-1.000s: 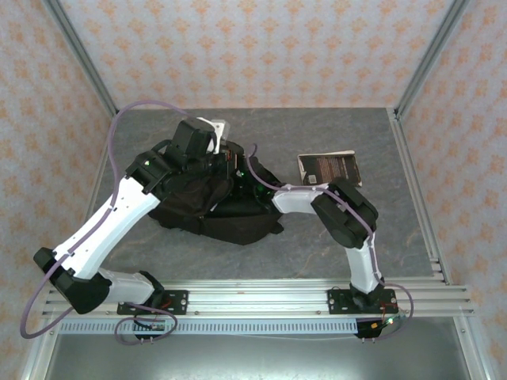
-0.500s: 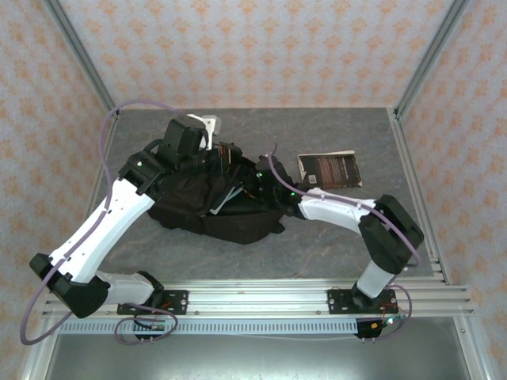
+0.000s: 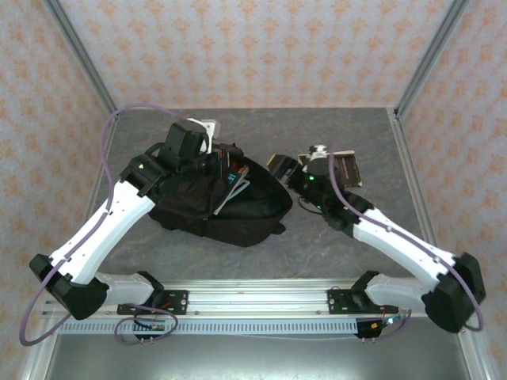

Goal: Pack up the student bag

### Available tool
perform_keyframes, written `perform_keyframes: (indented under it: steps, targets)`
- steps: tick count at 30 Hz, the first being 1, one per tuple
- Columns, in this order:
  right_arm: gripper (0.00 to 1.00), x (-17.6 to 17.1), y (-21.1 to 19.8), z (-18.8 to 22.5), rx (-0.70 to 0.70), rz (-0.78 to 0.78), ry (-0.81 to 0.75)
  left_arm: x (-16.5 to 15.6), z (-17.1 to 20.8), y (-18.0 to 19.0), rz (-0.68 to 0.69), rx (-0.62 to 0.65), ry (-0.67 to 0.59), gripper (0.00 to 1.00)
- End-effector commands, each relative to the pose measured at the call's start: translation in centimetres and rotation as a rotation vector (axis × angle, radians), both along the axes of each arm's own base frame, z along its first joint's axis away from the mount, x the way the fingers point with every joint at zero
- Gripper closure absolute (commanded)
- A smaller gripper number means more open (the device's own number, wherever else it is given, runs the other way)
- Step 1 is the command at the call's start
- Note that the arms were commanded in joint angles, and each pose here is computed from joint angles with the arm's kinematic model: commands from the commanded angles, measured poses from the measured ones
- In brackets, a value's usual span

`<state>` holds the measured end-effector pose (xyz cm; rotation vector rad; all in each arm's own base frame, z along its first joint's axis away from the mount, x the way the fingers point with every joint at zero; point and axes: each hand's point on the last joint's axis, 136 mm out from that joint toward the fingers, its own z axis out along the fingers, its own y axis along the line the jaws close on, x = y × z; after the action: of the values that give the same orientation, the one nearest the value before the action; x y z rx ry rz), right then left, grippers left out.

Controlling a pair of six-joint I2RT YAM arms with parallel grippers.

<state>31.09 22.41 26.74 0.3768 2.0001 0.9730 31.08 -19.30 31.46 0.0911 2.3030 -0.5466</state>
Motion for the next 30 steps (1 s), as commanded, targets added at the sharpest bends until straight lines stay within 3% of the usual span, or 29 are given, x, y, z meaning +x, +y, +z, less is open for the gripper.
perform_keyframes:
  steps: [1, 5, 9, 12, 15, 19, 24, 30]
  targets:
    - [0.18, 0.8, -6.5, -2.1, -0.255, -0.199, 0.037, 1.7, -0.3, -0.7, 0.040, -0.044, -0.010, 1.00]
    - [0.16, 3.9, -14.0, -3.8, -0.328, -0.456, 0.159, 3.2, -4.6, -2.5, 0.105, -0.123, 0.137, 1.00]
    - [0.15, 9.0, -17.9, -4.7, -0.391, -0.582, 0.239, 4.7, -7.0, -3.8, 0.126, -0.128, 0.211, 1.00]
    - [0.15, 13.9, -19.1, -6.2, -0.531, -0.598, 0.311, 5.2, -8.2, -3.7, 0.135, -0.124, 0.257, 1.00]
    - [0.16, 19.3, -19.7, -8.9, -0.619, -0.512, 0.424, 5.1, -8.6, -3.3, 0.142, -0.153, 0.272, 1.00]
    - [0.15, 24.9, -20.3, -11.8, -0.610, -0.412, 0.517, 4.7, -8.6, -1.8, 0.159, -0.088, 0.252, 1.00]
    - [0.13, 27.9, -21.2, -15.4, -0.635, -0.358, 0.603, 4.8, -8.9, -1.0, 0.172, -0.078, 0.265, 1.00]
    - [0.12, 27.0, -23.2, -20.2, -0.583, -0.376, 0.731, 5.5, -8.9, 0.0, 0.195, -0.105, 0.273, 1.00]
